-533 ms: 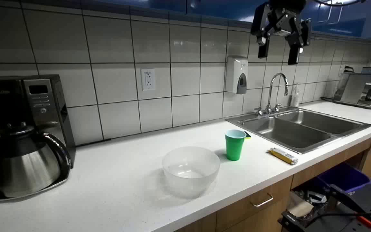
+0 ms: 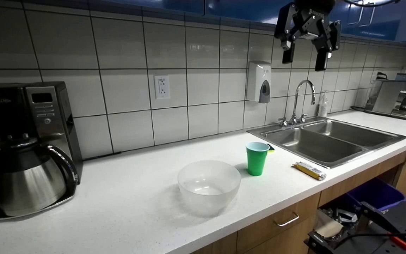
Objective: Put the packet in the bowl.
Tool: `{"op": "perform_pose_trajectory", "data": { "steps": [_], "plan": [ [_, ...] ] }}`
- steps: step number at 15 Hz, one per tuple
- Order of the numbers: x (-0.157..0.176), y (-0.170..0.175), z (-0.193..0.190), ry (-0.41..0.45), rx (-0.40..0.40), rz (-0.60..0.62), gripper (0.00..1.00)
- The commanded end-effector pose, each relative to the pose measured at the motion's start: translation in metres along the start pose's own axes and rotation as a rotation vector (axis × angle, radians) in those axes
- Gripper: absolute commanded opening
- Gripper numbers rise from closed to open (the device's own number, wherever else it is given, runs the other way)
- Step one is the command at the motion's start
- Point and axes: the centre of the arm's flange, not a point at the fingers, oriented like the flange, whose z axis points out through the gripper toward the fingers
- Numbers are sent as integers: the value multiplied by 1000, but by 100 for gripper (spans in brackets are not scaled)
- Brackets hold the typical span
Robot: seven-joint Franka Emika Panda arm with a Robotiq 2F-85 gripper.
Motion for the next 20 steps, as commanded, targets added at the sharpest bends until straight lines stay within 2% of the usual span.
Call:
{"op": "perform_pose_trajectory", "data": {
  "steps": [1, 7, 13, 16, 20],
  "plan": [
    [4, 1, 5, -4, -8, -1, 100],
    [43, 37, 38, -42, -13, 39, 100],
    [82, 118, 70, -58, -22, 123, 100],
    [94, 149, 83, -86, -21, 101, 100],
    [113, 181, 100, -150, -33, -11, 100]
  ]
}}
